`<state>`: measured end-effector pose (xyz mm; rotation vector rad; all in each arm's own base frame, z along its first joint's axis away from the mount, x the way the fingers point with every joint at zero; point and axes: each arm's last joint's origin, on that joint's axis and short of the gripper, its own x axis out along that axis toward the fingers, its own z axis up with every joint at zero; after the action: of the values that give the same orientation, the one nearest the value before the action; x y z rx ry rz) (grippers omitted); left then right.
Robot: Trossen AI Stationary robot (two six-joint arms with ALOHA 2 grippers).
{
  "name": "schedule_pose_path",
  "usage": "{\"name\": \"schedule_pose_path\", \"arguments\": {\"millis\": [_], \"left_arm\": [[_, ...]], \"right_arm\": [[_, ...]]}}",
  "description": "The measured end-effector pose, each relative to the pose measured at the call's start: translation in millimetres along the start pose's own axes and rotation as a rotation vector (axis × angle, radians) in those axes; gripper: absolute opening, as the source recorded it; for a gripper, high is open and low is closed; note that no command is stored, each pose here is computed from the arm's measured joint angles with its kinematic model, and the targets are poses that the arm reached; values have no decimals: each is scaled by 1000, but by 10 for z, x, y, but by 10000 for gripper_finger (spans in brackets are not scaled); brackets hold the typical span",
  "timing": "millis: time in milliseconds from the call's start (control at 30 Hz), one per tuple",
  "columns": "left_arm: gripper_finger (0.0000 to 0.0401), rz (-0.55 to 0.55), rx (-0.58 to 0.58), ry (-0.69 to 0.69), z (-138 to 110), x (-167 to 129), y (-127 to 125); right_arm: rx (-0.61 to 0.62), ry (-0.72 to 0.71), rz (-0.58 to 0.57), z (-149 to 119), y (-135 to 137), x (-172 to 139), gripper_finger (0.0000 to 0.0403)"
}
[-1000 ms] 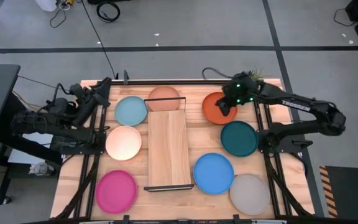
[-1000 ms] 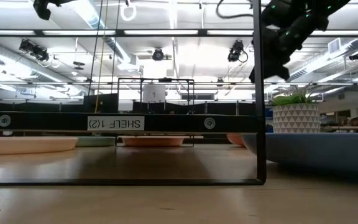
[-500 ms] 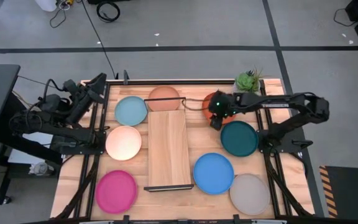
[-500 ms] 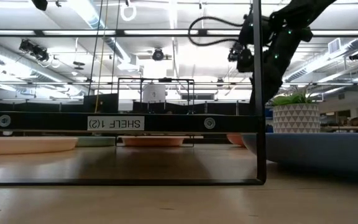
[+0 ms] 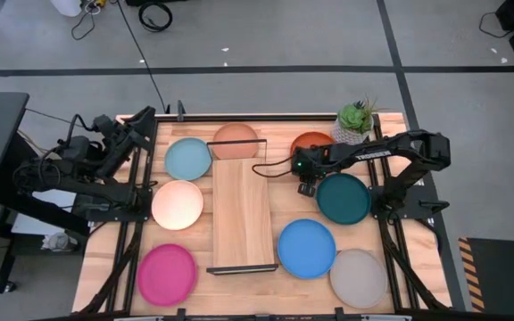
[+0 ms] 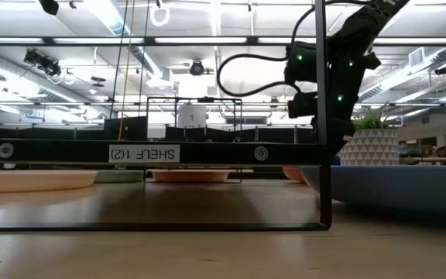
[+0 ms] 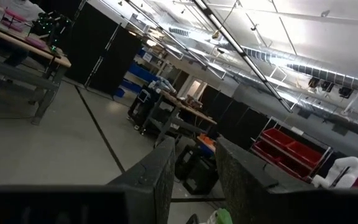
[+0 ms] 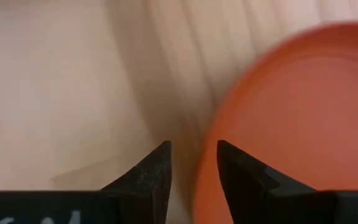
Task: Place and stack plates onto a shelf
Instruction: Put the orange plate on the shelf
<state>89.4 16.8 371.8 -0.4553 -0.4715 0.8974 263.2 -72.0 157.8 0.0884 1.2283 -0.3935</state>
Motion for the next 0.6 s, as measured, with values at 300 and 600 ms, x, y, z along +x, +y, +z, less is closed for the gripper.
{"name": "schedule_pose_path", "arguments": {"millis": [300, 600], "left_arm": [[125, 4, 26, 14, -25, 0, 7], [125, 4, 60, 15, -26, 0, 7]], "right_arm": [[59, -6, 12, 11, -1, 17, 66], [94, -36, 66, 43, 16, 12, 14]]}}
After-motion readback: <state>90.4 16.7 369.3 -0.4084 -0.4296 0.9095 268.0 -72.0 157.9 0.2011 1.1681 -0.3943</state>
